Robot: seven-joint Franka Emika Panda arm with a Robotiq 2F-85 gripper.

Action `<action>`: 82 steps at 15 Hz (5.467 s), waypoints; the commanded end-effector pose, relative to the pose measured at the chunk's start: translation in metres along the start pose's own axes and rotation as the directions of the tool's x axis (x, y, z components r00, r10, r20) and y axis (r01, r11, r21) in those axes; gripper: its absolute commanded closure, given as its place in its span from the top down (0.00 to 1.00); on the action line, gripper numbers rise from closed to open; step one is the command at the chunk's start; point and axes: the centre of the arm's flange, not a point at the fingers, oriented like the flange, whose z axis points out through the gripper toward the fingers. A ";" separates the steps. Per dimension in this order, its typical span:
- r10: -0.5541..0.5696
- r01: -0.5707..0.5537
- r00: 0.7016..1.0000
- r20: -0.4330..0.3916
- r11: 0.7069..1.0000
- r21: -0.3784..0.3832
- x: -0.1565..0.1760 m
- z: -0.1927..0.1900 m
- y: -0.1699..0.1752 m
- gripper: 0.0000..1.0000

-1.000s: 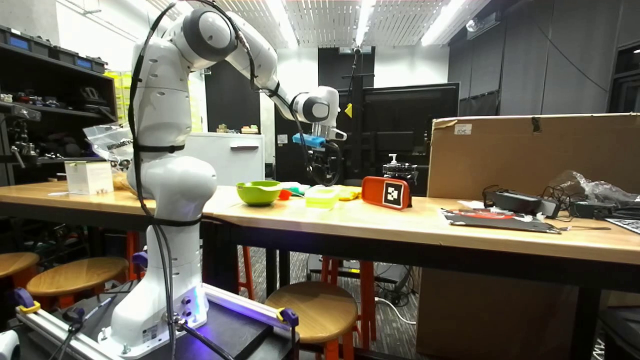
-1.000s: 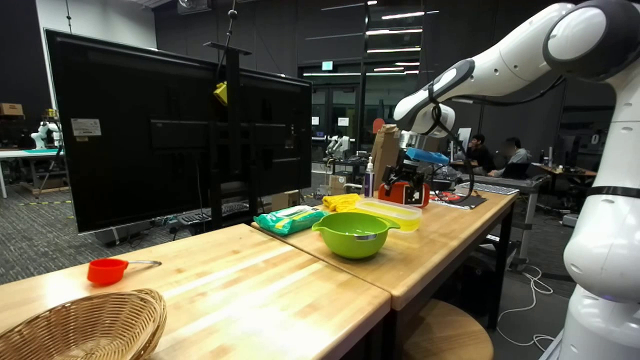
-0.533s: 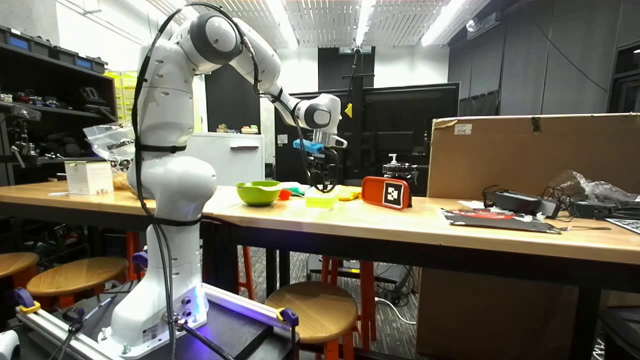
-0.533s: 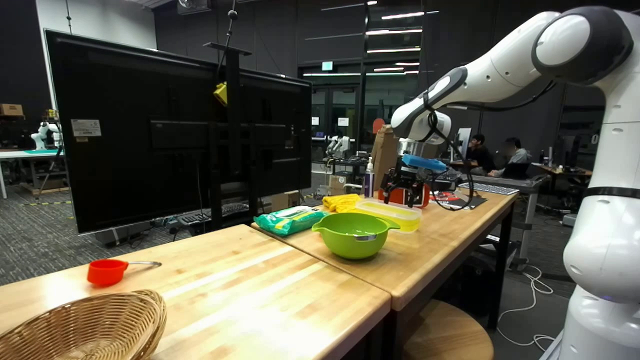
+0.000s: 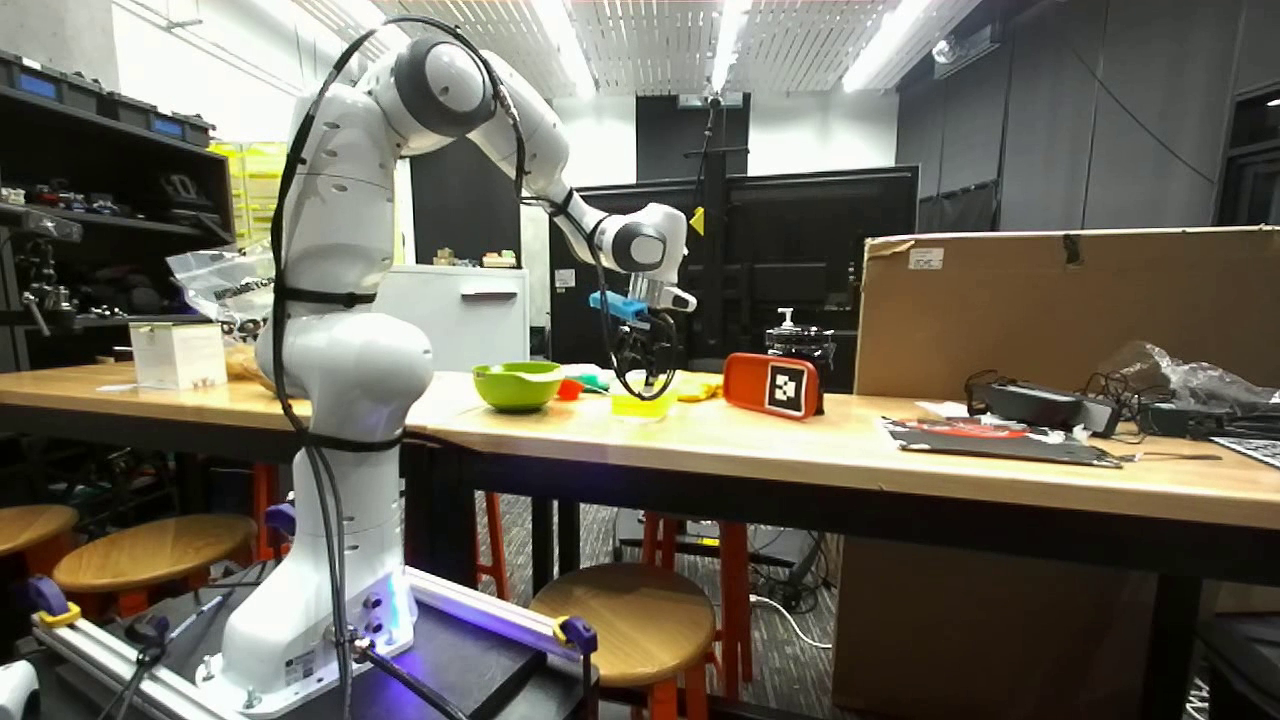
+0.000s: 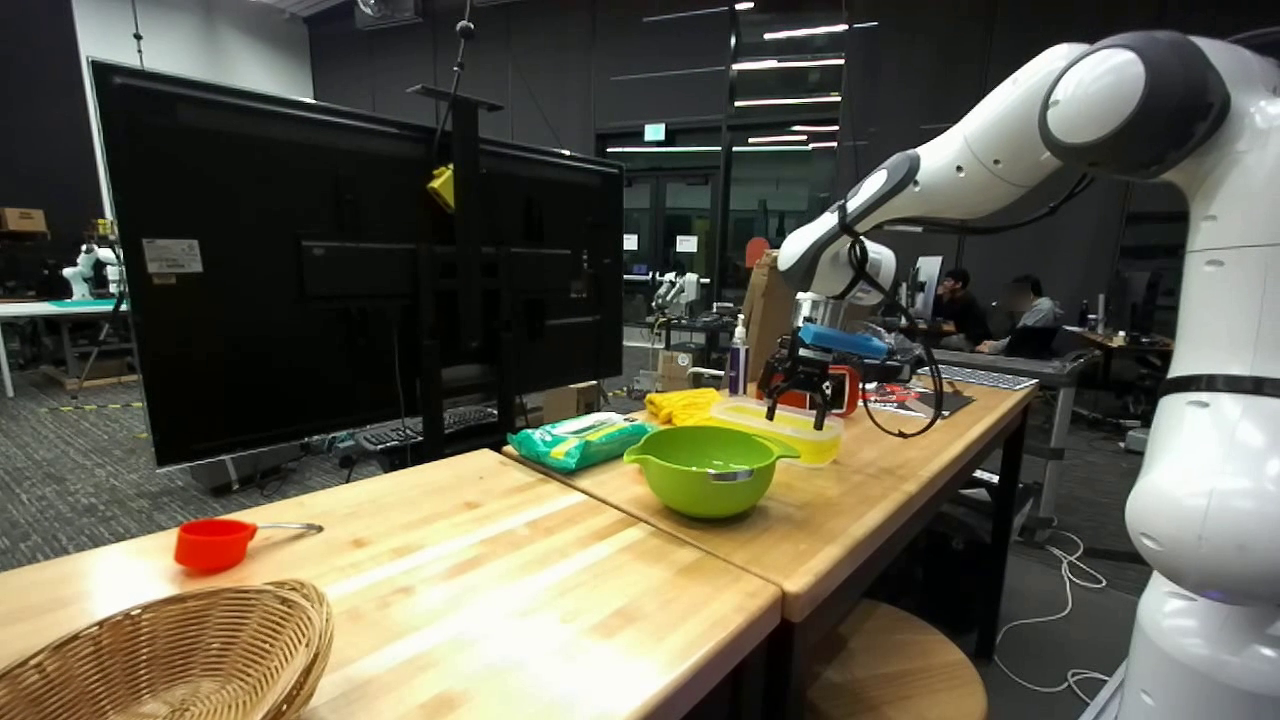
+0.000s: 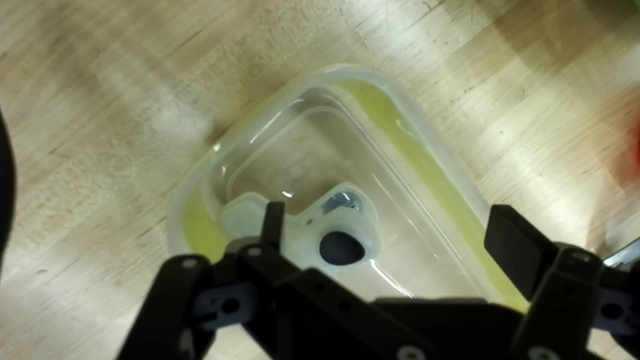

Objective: Move the white object to the counter

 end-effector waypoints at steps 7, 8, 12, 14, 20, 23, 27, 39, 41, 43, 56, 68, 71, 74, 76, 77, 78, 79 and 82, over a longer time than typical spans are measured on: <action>0.030 -0.030 1.000 0.008 0.999 0.025 0.011 0.013 -0.002 1.00; 0.028 -0.028 1.000 0.000 0.999 0.024 0.011 0.011 -0.002 1.00; 0.007 -0.006 1.000 -0.024 0.999 0.033 0.013 0.002 0.002 1.00; -0.028 0.030 0.999 -0.044 0.999 0.038 0.015 -0.005 0.002 1.00; -0.047 0.048 0.998 -0.052 0.999 0.019 0.016 -0.012 -0.001 1.00; -0.050 0.051 0.997 -0.059 0.999 0.020 0.017 -0.015 -0.002 1.00; 0.002 -0.001 0.998 -0.068 1.000 0.012 0.017 -0.012 -0.001 1.00; 0.298 -0.300 0.953 -0.056 0.953 -0.029 0.024 0.002 0.004 1.00; 0.320 -0.322 0.946 -0.042 0.947 -0.026 0.027 0.009 0.007 1.00; 0.336 -0.336 0.942 -0.027 0.941 -0.023 0.029 0.018 0.011 1.00; 0.353 -0.354 0.935 -0.019 0.935 -0.024 0.039 0.019 0.022 0.52; 0.344 -0.345 0.939 -0.031 0.938 -0.041 0.042 -0.003 0.005 0.25; 0.335 -0.336 0.942 -0.029 0.940 -0.053 0.041 -0.007 0.000 0.25; 0.324 -0.326 0.945 -0.034 0.942 -0.076 0.040 -0.017 -0.005 0.25; 0.318 -0.320 0.947 -0.040 0.943 -0.094 0.040 -0.026 -0.008 0.25; 0.313 -0.316 0.949 -0.040 0.943 -0.102 0.041 -0.030 -0.010 0.25; 0.308 -0.311 0.950 -0.040 0.944 -0.107 0.041 -0.034 -0.012 0.25; 0.306 -0.308 0.951 -0.041 0.945 -0.112 0.040 -0.038 -0.014 0.25; 0.278 -0.280 0.960 -0.033 0.955 -0.101 0.036 -0.054 -0.022 0.25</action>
